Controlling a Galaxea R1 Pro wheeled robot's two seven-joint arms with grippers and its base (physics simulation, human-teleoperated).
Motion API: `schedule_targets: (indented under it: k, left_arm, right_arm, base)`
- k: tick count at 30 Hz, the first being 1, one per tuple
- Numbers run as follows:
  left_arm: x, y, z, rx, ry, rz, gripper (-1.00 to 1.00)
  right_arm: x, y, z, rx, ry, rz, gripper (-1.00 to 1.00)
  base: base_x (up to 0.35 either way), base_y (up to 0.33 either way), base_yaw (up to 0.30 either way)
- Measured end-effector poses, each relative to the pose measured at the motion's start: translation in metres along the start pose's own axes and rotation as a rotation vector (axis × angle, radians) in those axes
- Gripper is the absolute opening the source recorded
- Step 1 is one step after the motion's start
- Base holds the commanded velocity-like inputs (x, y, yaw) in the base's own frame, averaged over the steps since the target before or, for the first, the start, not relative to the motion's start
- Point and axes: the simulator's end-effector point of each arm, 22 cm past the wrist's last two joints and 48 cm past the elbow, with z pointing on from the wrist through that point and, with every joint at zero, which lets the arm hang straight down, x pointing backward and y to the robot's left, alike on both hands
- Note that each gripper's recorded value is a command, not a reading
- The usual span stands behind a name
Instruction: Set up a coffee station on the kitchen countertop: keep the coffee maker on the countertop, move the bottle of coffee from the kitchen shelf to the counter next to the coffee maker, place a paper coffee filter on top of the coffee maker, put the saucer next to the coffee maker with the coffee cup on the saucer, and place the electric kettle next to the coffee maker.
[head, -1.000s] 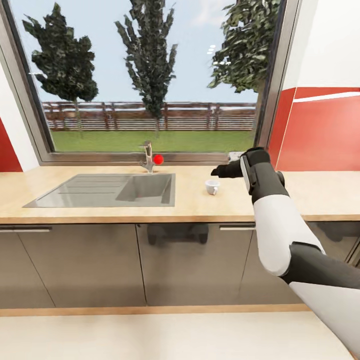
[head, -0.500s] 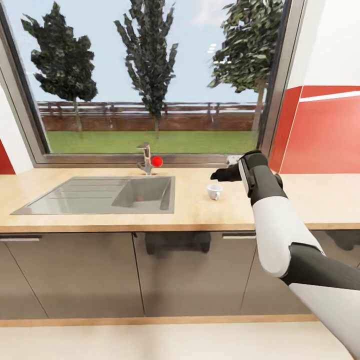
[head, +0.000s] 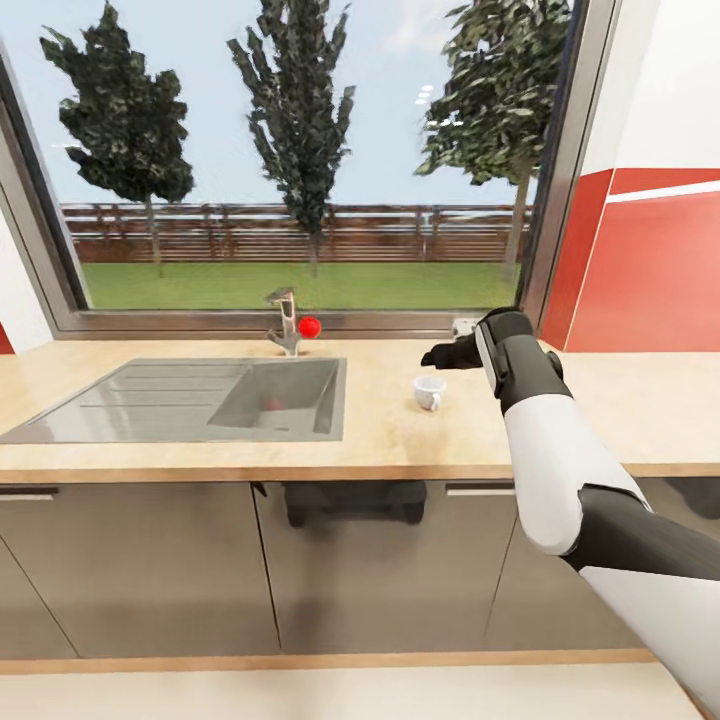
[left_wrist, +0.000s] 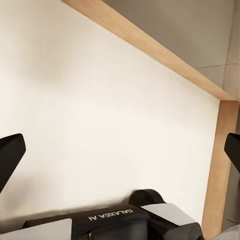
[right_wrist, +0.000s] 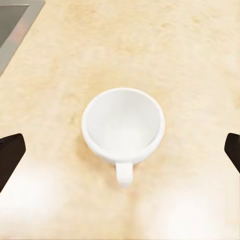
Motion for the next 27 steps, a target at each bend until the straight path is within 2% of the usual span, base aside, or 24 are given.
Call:
schedule_targets:
  k: [6, 11, 19, 23, 27]
  left_arm:
    - [0.0, 0.0, 0.0, 0.0, 0.0, 0.0, 1.0]
    - [0.0, 0.0, 0.0, 0.0, 0.0, 0.0, 1.0]
    - [0.0, 0.0, 0.0, 0.0, 0.0, 0.0, 1.0]
    - [0.0, 0.0, 0.0, 0.0, 0.0, -0.001, 1.0]
    - [0.0, 0.0, 0.0, 0.0, 0.0, 0.0, 1.0]
  right_arm:
    - [0.003, -0.001, 0.001, 0.004, 0.007, 0.0, 1.0]
    - [0.007, -0.01, 0.004, 0.043, 0.02, -0.001, 1.0]
    - [0.012, -0.015, 0.007, 0.068, 0.033, -0.003, 1.0]
    - [0.031, -0.013, 0.017, 0.071, 0.083, -0.008, 1.0]
    - [0.035, -0.013, 0.02, 0.071, 0.096, -0.01, 1.0]
  base:
    - [0.074, -0.044, 0.0]
    - [0.09, -0.068, 0.0]
    - [0.008, -0.006, 0.0]
    - [0.0, 0.0, 0.0]
    - [0.073, -0.005, 0.0]
